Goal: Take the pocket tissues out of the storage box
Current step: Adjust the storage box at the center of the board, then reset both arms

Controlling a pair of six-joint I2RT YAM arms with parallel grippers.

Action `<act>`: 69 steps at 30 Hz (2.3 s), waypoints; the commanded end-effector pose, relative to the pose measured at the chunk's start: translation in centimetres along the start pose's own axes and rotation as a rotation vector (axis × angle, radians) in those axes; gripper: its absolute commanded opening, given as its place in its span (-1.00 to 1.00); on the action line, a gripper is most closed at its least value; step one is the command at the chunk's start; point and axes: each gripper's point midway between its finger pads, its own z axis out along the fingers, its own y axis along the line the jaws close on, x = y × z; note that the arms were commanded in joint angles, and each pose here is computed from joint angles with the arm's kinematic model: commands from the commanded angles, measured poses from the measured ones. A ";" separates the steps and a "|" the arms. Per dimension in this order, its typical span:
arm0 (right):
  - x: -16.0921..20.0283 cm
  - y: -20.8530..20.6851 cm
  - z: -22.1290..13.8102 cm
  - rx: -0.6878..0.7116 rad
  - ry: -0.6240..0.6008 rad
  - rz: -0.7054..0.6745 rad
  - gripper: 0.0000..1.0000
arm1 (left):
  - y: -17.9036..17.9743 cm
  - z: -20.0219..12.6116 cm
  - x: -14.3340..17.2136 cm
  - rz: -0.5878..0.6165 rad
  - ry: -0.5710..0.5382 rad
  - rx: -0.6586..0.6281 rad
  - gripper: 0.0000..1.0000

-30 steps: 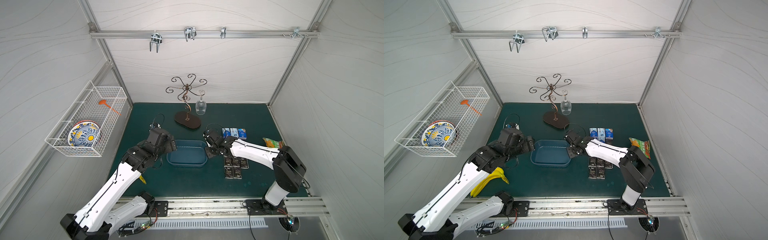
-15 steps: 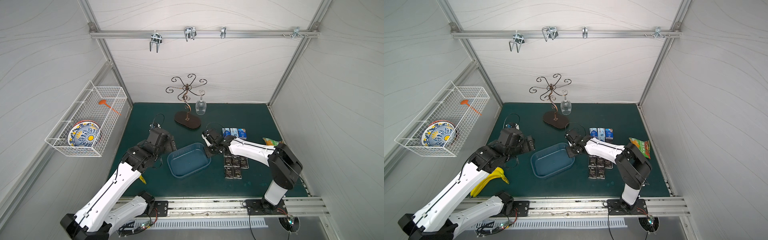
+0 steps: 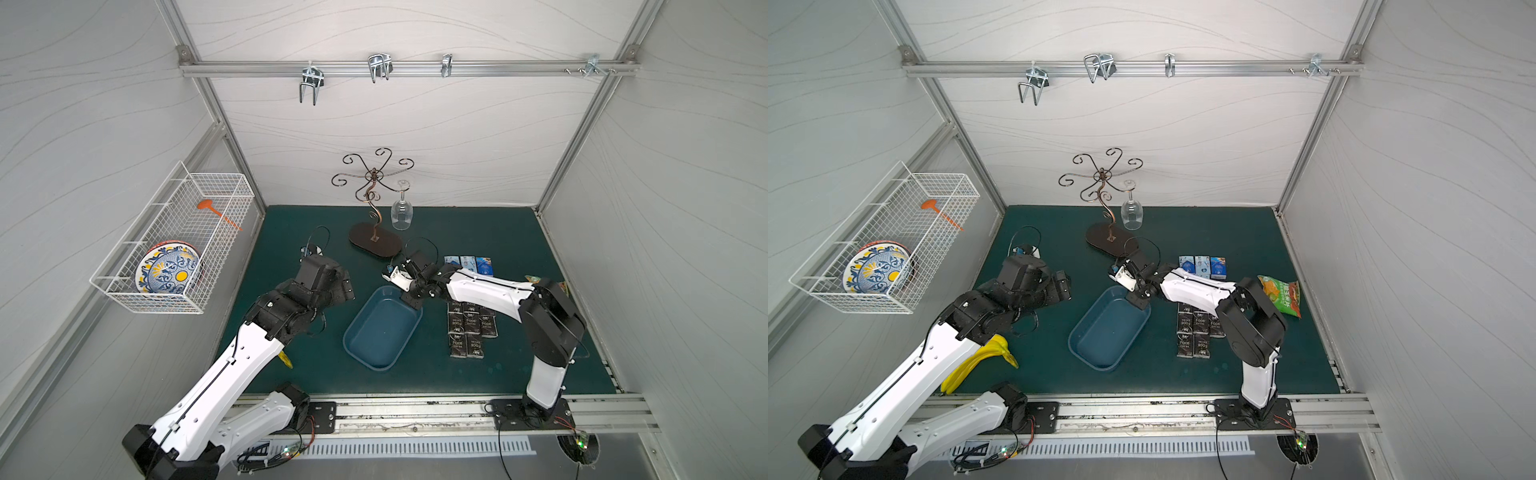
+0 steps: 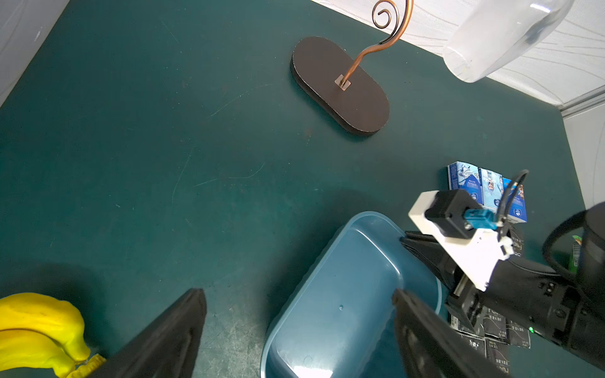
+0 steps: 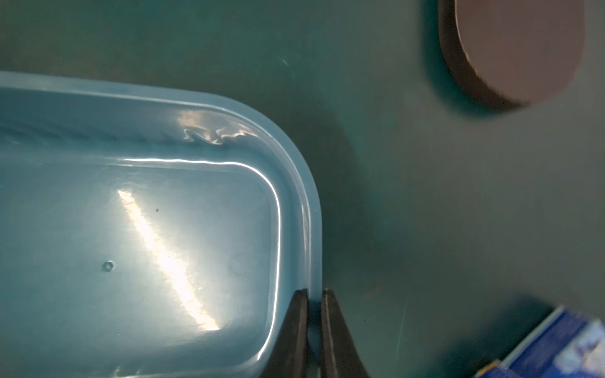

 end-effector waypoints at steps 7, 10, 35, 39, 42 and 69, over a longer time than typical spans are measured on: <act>-2.2 -1.2 1.7 -0.072 -0.058 -0.362 -0.72 | -0.5 -0.8 -1.7 -0.001 -0.058 0.018 0.86; -2.7 -1.0 2.3 -0.115 -0.071 -0.427 -0.72 | -0.5 -0.7 -1.7 0.003 -0.056 0.015 0.86; -10.6 -5.5 2.5 0.198 -0.257 -0.607 -0.01 | -0.3 -0.8 -2.0 0.001 -0.062 -0.002 0.87; -12.3 -4.1 -1.3 0.214 -0.328 -0.606 0.24 | -0.2 -1.0 -2.0 -0.005 -0.069 -0.001 0.87; -12.9 -2.8 -4.0 0.200 -0.365 -0.594 0.41 | 0.4 -1.0 -2.1 0.000 -0.081 -0.027 0.87; 16.0 -15.2 -23.7 0.686 -0.414 0.791 0.98 | -0.7 5.2 -9.1 0.224 -0.330 -0.249 0.99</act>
